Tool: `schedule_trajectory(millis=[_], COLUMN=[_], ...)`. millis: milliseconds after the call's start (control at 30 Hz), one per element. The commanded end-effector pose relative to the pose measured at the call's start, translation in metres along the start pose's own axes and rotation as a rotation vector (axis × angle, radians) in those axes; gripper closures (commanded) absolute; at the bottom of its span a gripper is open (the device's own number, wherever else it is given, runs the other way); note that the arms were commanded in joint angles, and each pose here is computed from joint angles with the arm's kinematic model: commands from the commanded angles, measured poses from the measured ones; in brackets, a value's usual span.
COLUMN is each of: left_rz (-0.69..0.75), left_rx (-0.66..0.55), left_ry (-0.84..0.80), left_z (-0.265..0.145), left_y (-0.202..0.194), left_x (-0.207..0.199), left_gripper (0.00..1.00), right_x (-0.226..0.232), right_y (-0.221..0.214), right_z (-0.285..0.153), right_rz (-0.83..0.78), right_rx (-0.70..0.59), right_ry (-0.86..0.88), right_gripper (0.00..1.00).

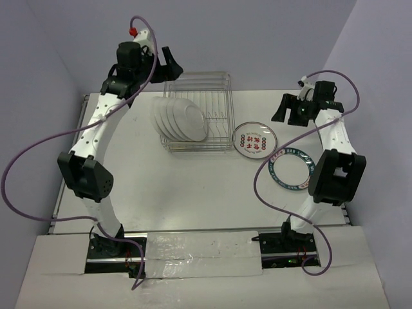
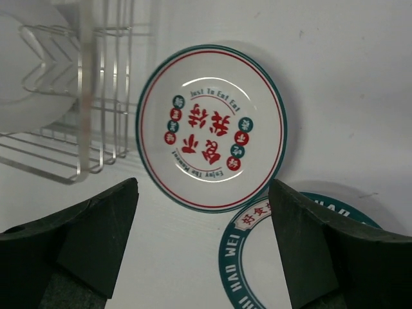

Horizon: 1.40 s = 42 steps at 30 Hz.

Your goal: Load the plates into the dish rack

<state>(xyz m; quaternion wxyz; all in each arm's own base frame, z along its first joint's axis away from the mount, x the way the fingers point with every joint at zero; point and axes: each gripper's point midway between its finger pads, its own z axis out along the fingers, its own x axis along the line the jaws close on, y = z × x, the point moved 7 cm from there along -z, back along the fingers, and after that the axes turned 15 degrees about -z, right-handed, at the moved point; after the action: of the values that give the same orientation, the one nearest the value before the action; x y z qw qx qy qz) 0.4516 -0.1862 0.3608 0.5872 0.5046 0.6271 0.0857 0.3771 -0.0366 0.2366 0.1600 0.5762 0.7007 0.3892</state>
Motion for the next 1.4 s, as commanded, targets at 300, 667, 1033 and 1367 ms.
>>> schedule_trajectory(millis=[300,667,1033,1367], left_rz=[0.411,0.504,0.511,0.475], left_rx=[-0.033,-0.027,-0.047,-0.082], left_ry=[-0.271,-0.323,-0.331,-0.285], left_z=[-0.092,-0.109,-0.112,-0.106], left_y=[0.013,-0.020,-0.022,-0.020], left_x=[-0.056,-0.078,-0.084,-0.078], left_gripper=[0.01,0.01,0.01,0.01], right_x=[-0.055,-0.068,-0.066,-0.070], right_y=[-0.036,-0.054,-0.065,-0.047], right_z=[0.069,0.116,0.136,0.109], right_rz=[-0.130,-0.018,0.107,0.080], right_rx=[0.274,0.358,0.417,0.383], right_ry=[0.047,0.183,0.294,0.246], right_gripper=[0.37,0.46,0.61,1.00])
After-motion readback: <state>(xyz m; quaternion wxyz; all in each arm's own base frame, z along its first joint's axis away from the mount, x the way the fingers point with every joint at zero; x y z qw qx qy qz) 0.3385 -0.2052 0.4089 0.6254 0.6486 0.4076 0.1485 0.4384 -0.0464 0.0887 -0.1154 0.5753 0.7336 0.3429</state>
